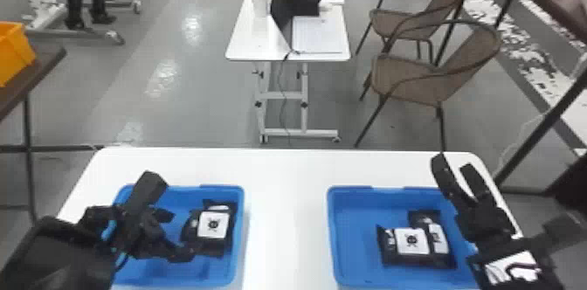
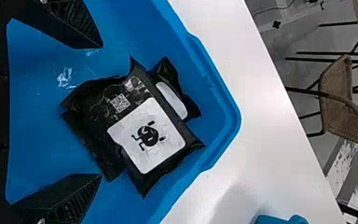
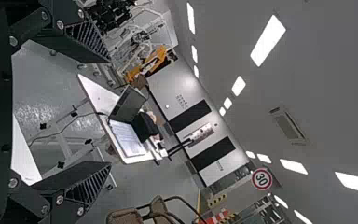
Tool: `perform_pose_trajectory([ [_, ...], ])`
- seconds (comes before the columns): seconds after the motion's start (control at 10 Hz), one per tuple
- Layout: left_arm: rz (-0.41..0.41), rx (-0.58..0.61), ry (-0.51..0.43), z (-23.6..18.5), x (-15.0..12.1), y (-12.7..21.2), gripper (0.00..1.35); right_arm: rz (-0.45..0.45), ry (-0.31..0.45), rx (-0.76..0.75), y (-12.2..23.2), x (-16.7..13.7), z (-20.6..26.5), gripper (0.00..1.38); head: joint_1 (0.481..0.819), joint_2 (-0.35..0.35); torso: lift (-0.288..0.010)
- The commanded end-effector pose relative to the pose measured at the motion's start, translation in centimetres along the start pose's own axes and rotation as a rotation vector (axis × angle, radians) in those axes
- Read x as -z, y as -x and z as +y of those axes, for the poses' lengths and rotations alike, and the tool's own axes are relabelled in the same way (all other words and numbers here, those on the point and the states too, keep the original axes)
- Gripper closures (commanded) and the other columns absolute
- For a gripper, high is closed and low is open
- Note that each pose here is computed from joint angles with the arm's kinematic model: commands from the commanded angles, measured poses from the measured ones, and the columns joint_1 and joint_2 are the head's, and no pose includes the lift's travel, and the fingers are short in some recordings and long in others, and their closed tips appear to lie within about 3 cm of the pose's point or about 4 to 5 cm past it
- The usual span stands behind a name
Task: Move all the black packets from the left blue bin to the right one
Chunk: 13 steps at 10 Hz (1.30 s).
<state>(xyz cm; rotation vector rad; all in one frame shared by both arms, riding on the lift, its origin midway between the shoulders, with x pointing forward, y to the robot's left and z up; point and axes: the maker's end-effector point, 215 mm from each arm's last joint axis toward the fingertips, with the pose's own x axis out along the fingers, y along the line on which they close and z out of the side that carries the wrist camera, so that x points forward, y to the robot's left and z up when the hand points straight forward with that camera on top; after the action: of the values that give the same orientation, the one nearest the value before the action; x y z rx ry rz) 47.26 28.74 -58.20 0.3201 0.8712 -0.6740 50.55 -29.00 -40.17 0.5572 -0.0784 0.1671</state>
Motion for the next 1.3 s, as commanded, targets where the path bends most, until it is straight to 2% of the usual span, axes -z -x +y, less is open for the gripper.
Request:
perform_pose_trajectory([
  [0.0,-0.022,-0.037,0.016,-0.1,-1.1,1.8,0.0,-0.002,-0.002,-0.001,0.0,0.0,0.1,0.26,0.695,-0.003,0.0],
  [0.4,-0.08,-0.094,0.063,0.2,-4.1,5.3,0.0,-0.004,-0.004,-0.003,-0.1,-0.1,0.2,0.26,0.695,0.0,0.0],
  [0.6,-0.066,-0.111,0.041,1.2,-4.2,5.8,0.0,-0.001,-0.007,-0.005,-0.2,0.1,0.3,0.26,0.695,0.002,0.0],
  [0.9,-0.038,-0.059,-0.065,1.8,-4.5,3.3,0.0,-0.002,-0.008,-0.006,-0.2,0.1,0.4,0.26,0.695,0.016,0.0],
  [1.2,-0.045,0.036,-0.082,-0.7,-4.2,-1.0,0.0,0.003,-0.013,-0.006,-0.1,0.4,0.4,0.26,0.695,-0.009,0.0],
])
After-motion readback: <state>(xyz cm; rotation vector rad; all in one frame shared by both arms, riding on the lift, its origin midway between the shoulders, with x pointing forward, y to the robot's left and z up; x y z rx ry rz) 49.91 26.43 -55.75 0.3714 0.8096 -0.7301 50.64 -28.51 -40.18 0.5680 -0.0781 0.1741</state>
